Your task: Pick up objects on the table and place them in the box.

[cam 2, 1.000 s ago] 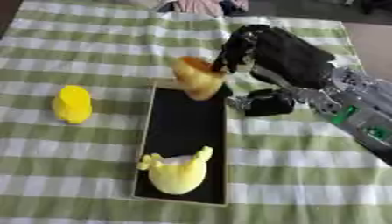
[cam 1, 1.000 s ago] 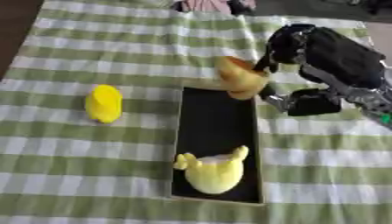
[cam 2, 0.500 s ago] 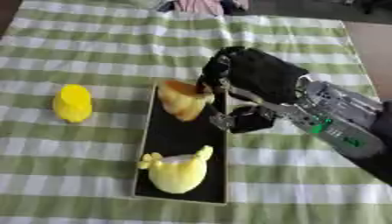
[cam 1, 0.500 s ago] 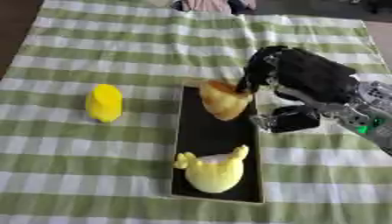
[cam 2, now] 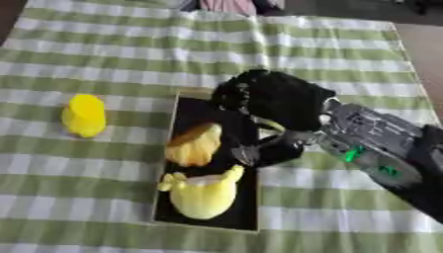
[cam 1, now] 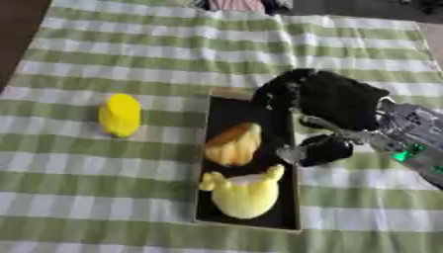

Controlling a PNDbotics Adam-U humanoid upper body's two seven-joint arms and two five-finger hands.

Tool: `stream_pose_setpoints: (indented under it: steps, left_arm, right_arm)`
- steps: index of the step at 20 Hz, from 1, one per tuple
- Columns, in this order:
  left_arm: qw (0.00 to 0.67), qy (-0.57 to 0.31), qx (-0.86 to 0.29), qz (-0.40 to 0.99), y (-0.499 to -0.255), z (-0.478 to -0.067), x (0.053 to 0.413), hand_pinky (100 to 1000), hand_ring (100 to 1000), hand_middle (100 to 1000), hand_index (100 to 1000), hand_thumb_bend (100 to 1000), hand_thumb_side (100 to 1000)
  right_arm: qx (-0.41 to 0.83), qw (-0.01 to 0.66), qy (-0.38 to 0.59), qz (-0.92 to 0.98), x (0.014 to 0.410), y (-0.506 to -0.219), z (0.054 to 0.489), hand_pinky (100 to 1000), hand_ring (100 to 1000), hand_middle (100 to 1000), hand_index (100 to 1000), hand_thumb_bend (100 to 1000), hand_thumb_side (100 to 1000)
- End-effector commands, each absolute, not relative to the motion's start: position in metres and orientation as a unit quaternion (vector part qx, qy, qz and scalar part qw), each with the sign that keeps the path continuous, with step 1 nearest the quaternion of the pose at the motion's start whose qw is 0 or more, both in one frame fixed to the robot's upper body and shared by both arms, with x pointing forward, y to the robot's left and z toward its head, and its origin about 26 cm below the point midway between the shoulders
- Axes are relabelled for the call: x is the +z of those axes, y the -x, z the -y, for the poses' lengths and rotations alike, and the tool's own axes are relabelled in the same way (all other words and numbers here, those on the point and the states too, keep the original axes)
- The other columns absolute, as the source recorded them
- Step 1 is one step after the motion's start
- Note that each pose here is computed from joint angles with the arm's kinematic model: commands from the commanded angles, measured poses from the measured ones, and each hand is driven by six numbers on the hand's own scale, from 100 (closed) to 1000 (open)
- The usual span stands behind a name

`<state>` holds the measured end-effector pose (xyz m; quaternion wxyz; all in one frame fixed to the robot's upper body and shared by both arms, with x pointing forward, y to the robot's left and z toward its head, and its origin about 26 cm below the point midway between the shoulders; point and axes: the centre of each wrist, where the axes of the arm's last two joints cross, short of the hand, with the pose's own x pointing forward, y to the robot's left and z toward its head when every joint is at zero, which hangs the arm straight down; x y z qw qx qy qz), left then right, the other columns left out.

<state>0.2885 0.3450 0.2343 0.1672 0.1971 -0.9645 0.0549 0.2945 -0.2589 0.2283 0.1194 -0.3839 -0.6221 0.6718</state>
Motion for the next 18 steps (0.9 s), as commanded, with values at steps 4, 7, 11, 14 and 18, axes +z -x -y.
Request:
stream_pose_setpoints:
  steps: [4, 7, 11, 14, 18]
  left_arm:
    - [0.154, -0.195, 0.047, 0.967, -0.285, -0.345, 0.243, 733, 745, 740, 818, 100, 541]
    - [0.154, -0.195, 0.046, 0.967, -0.285, -0.345, 0.243, 734, 745, 741, 818, 100, 537]
    - [0.154, -0.196, 0.042, 0.968, -0.285, -0.345, 0.243, 734, 745, 741, 818, 100, 532]
    - [0.154, -0.197, 0.041, 0.967, -0.285, -0.345, 0.243, 734, 745, 741, 818, 100, 533]
    - [0.156, -0.196, 0.037, 0.967, -0.285, -0.345, 0.244, 734, 745, 741, 818, 100, 532]
  right_arm:
    - [0.676, 0.109, 0.388, 0.617, 0.242, -0.293, 0.262, 894, 929, 888, 956, 100, 445]
    - [0.643, 0.114, 0.385, 0.651, 0.252, -0.294, 0.265, 894, 914, 876, 951, 100, 361]
    - [0.571, 0.120, 0.383, 0.716, 0.277, -0.296, 0.274, 900, 897, 862, 946, 100, 227]
    - [0.527, 0.120, 0.383, 0.749, 0.296, -0.294, 0.285, 904, 893, 855, 942, 100, 161]
    - [0.487, 0.131, 0.377, 0.777, 0.309, -0.291, 0.297, 903, 883, 844, 937, 100, 102]
